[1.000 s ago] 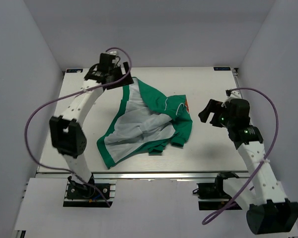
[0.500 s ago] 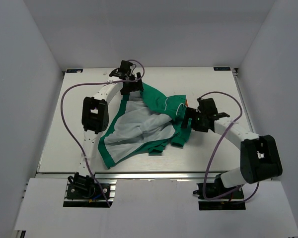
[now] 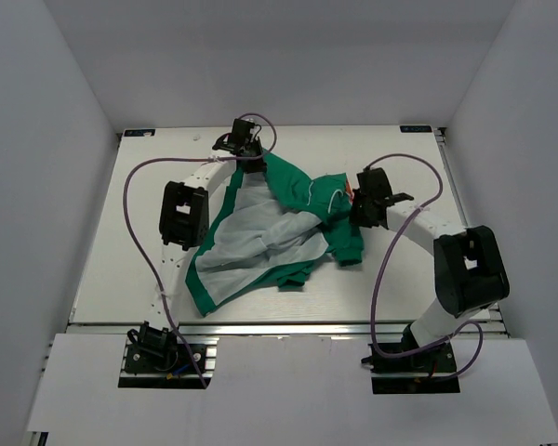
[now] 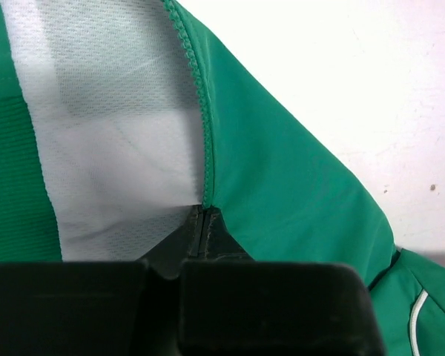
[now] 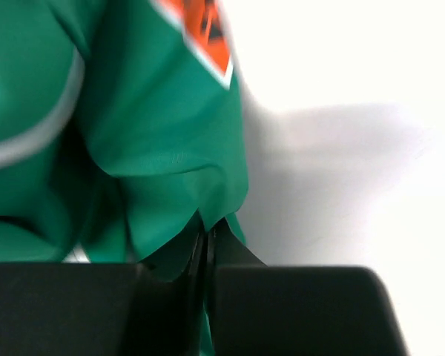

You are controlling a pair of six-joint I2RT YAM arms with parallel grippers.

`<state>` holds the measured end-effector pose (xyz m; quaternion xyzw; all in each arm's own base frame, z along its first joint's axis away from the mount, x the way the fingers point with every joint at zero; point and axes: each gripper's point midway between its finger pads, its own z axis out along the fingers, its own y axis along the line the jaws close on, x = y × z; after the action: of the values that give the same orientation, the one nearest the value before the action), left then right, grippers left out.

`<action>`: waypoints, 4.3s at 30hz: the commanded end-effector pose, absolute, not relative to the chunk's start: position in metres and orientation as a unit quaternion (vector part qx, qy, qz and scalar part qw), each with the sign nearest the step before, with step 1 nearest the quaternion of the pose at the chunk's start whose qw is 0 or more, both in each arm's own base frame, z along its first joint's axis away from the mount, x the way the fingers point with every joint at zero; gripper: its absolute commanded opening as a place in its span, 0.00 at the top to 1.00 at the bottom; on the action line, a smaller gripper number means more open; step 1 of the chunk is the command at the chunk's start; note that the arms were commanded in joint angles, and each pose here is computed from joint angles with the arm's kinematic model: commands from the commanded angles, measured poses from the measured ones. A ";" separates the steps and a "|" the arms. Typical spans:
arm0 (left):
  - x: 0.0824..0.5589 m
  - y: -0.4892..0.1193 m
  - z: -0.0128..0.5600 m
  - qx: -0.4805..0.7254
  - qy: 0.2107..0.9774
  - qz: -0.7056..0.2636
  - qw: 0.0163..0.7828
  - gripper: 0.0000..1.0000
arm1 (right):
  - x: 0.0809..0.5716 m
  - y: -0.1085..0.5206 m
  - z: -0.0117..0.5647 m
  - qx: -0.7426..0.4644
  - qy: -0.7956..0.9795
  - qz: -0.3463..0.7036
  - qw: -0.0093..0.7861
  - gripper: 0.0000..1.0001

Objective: Zip up the jacket

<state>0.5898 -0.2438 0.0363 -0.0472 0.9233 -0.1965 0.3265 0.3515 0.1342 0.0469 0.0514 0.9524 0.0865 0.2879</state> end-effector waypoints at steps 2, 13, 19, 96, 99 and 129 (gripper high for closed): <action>0.604 -0.235 0.140 -0.055 0.879 -0.196 0.431 1.00 | 0.390 0.112 0.133 0.056 0.915 0.029 0.399 1.00; 0.507 -0.139 0.289 -0.139 0.790 -0.112 0.586 1.00 | 0.378 0.053 0.303 0.086 0.794 -0.048 0.600 1.00; 0.468 -0.089 0.319 -0.198 0.753 -0.044 0.626 1.00 | 0.409 0.032 0.349 0.090 0.742 -0.137 0.650 1.00; 0.525 -0.189 0.199 0.063 0.882 -0.145 0.443 0.02 | 0.365 0.033 0.151 0.161 0.931 0.110 0.309 0.11; 0.566 -0.217 0.182 0.091 0.872 -0.178 0.447 0.02 | 0.326 0.080 0.130 0.112 0.937 0.160 0.290 0.11; 0.406 -0.155 0.037 -0.098 0.964 -0.108 0.223 0.02 | 0.509 0.077 0.094 0.063 0.959 0.067 0.266 0.11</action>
<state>0.4175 -0.1747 0.0367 -0.0539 0.9575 -0.1563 0.2362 0.5075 0.0713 0.0397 0.1056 0.9699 0.0630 0.2100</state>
